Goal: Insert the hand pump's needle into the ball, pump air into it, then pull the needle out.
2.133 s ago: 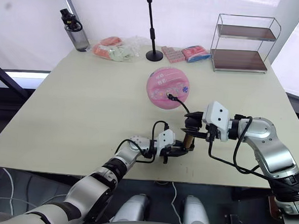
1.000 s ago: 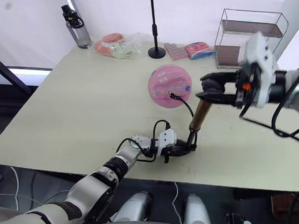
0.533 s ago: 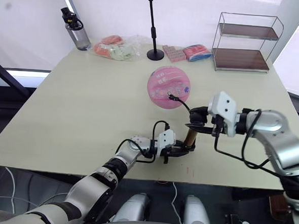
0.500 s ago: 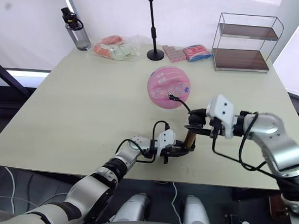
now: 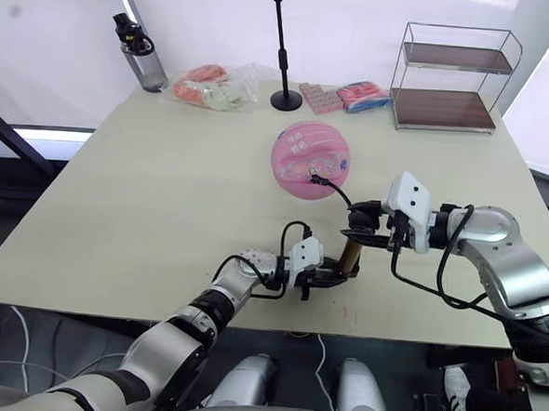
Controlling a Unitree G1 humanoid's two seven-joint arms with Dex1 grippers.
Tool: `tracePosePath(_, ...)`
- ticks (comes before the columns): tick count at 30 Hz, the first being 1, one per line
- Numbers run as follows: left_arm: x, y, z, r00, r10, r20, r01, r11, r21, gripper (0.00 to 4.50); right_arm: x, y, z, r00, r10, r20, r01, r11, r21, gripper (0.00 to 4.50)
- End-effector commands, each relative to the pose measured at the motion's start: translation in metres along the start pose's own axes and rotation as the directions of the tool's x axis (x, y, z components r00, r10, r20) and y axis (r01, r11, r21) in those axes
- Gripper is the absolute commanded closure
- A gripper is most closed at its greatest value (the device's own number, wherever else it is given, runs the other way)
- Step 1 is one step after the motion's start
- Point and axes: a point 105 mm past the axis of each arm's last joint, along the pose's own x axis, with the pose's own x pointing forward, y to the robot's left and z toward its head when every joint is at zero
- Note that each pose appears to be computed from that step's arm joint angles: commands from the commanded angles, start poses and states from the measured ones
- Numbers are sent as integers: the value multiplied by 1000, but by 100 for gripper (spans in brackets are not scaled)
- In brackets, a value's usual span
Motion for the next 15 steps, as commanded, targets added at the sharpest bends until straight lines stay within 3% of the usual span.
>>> tracePosePath(1, -19, -28, -63, 981, -51, -189, 18, 985, -170, 341, -30, -13, 59, 995, -31, 91, 41, 994, -101, 270)
tracePosePath(5, -20, -28, -63, 980, -53, -191, 20, 985, -169, 341, -48, -18, 89, 992, -43, 115, 57, 991, -122, 270)
tracePosePath(15, -19, -30, -64, 979, -60, -192, 28, 986, -167, 341, -72, -22, 135, 983, -64, 170, 91, 983, -159, 270)
